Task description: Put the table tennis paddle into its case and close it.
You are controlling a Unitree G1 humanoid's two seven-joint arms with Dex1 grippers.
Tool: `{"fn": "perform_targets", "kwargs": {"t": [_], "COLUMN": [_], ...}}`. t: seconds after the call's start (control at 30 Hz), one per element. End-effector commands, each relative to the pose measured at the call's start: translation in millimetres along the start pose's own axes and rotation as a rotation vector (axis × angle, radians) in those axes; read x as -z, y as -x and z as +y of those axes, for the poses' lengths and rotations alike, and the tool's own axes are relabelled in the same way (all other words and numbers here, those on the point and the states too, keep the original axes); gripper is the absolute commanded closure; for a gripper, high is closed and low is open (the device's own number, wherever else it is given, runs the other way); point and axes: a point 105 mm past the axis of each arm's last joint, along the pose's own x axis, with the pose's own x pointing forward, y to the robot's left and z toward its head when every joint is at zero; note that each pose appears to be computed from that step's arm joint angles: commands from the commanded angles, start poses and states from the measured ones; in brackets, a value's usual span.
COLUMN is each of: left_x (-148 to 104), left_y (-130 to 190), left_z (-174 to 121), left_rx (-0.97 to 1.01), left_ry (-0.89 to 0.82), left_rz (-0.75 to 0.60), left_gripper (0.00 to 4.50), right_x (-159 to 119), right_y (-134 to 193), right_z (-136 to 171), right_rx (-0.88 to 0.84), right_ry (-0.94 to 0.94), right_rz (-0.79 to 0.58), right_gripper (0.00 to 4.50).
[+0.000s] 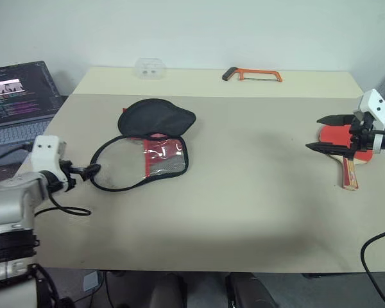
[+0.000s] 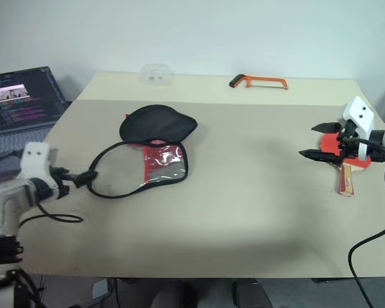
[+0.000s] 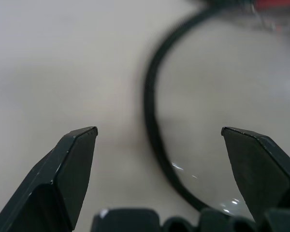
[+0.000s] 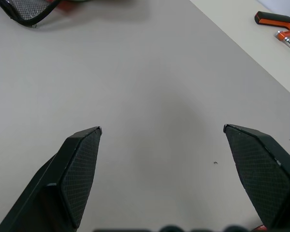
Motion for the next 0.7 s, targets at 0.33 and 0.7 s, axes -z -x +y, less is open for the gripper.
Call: {"fn": "perform_targets", "kwargs": {"t": [0.33, 0.7], "left_x": [-1.0, -5.3], "left_y": [-6.0, -7.3], "left_z": [-1.5, -9.1], "left_rx": [-0.186, -0.145], "left_ry": [0.001, -0.013], "left_rz": [-0.009, -0.017], "left_gripper": [0.00, 3.50], "right_x": [-15.2, -19.6], "right_y": [5.3, 1.7], "right_z": [-4.5, -6.8], "right_rx": [0.018, 0.019], "right_ry": [0.055, 0.064], "right_rz": [-0.016, -0.025], "right_gripper": [0.05, 0.00]}}
